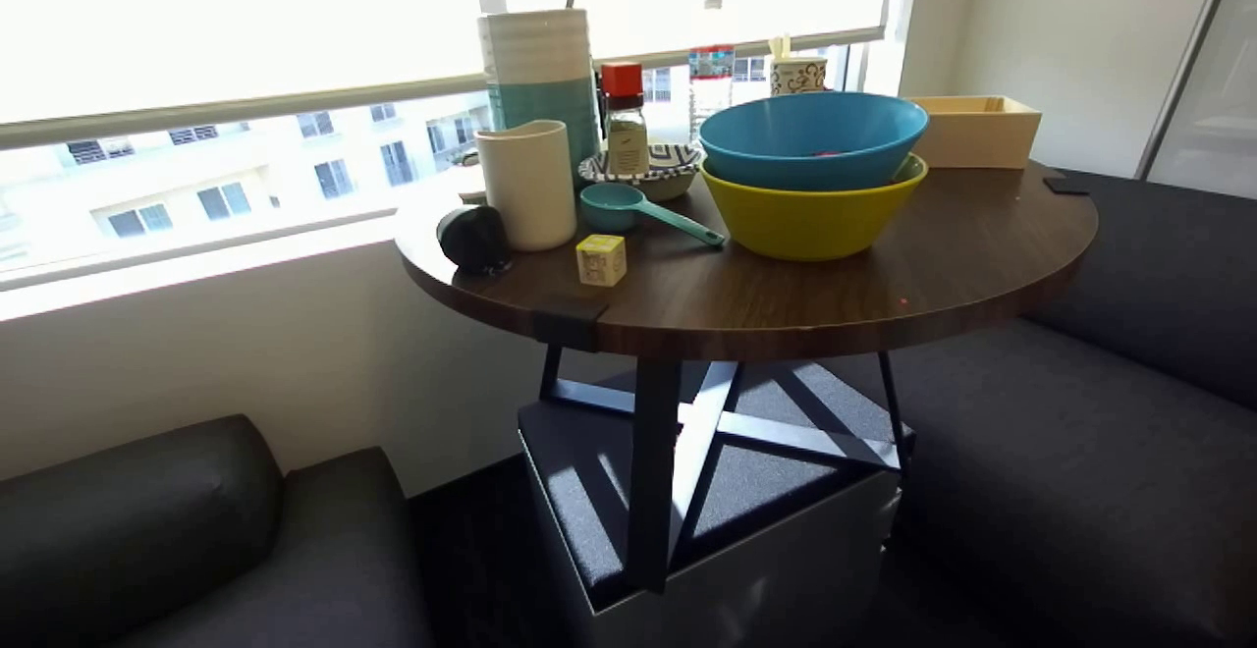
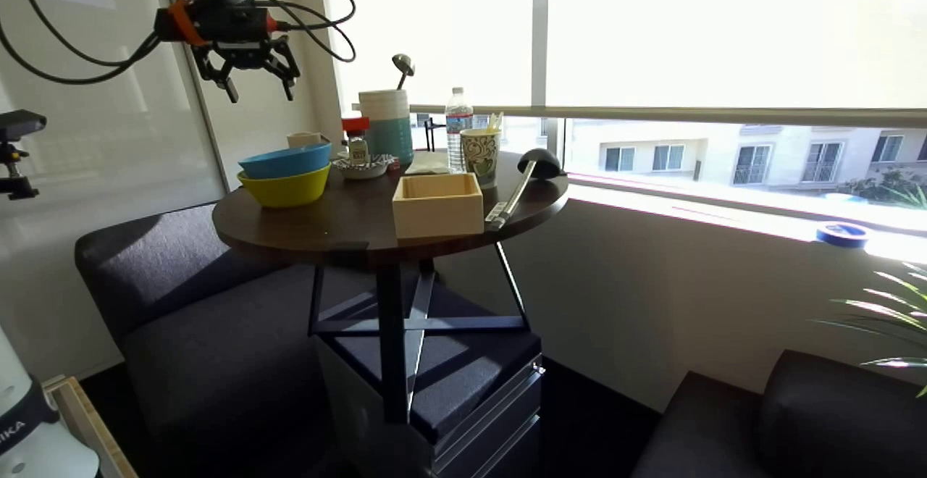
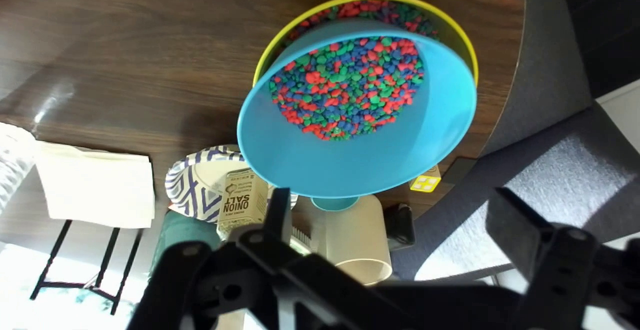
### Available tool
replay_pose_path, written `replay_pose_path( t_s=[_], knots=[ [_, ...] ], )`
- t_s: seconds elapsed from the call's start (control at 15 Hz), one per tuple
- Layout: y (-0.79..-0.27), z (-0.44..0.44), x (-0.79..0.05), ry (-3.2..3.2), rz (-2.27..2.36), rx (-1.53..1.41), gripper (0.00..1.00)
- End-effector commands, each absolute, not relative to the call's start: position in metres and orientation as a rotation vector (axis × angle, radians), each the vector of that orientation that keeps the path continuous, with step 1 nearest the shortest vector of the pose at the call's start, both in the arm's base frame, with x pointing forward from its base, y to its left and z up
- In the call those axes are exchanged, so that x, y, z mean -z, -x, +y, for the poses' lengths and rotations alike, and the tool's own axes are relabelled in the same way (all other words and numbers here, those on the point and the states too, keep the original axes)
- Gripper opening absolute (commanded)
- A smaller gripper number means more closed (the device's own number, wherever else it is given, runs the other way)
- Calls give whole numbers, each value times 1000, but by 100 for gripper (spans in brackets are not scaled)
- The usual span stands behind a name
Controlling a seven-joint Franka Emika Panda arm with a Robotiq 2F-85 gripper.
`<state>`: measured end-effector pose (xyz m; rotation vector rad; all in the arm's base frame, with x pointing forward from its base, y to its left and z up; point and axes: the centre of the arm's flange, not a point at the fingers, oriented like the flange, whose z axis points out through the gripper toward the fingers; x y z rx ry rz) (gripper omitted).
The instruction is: Put the blue bowl in the yellow bowl
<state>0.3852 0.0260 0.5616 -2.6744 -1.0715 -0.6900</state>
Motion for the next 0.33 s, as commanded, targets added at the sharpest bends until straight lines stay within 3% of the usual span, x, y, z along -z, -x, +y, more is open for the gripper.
replay_pose_path(
  t_s=[0.0, 0.27],
  knots=[
    [-385, 26, -562, 2675, -1070, 690, 100],
    [-386, 26, -560, 2676, -1072, 683, 100]
  ],
)
